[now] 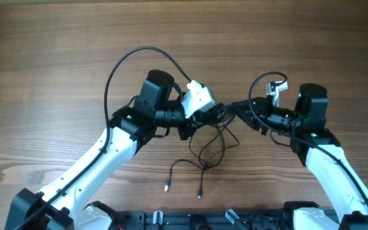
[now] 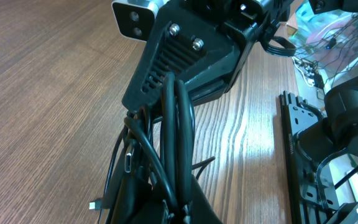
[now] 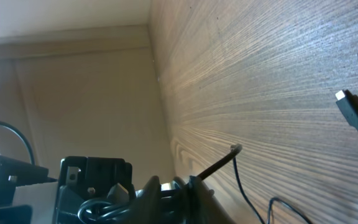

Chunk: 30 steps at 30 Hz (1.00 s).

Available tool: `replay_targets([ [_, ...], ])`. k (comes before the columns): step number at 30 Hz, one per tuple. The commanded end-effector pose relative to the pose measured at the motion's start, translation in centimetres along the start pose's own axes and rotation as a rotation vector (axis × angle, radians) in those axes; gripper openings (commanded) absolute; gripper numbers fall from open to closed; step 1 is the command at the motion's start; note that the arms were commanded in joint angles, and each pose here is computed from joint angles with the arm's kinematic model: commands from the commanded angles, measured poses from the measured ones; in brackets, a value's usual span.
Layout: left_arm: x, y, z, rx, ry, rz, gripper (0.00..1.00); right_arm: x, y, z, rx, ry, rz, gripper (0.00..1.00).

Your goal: Untangle cables

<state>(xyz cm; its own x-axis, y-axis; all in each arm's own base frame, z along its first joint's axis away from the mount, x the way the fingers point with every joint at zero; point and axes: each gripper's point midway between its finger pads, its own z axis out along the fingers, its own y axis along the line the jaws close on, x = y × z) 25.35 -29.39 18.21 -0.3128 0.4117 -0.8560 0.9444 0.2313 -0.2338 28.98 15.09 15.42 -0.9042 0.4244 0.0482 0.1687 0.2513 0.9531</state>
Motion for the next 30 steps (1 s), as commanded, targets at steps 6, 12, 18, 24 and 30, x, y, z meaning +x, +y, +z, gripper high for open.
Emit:
replay_targets([
  [6, -0.4, 0.3, -0.1, -0.014, -0.007, 0.030, 0.04, -1.2, -0.3, -0.1, 0.033, -0.069, -0.034, 0.04],
  [12, 0.1, 0.0, -0.1, -0.001, 0.010, 0.010, 0.04, -9.5, -4.1, -5.5, 0.219, -0.506, -0.006, 0.04],
  [18, 1.1, -0.7, -0.1, 0.034, 0.045, -0.034, 0.04, -14.1, -5.6, -12.4, 0.282, -0.760, -0.038, 0.04],
  [24, 1.5, -0.9, -0.2, 0.038, 0.058, -0.048, 0.04, -15.5, -8.5, -18.0, 0.429, -0.904, -0.061, 0.04],
  [30, 1.1, -0.7, -0.1, 0.033, 0.043, -0.031, 0.04, -11.2, -4.9, -12.9, 0.171, -0.550, -0.203, 0.51],
])
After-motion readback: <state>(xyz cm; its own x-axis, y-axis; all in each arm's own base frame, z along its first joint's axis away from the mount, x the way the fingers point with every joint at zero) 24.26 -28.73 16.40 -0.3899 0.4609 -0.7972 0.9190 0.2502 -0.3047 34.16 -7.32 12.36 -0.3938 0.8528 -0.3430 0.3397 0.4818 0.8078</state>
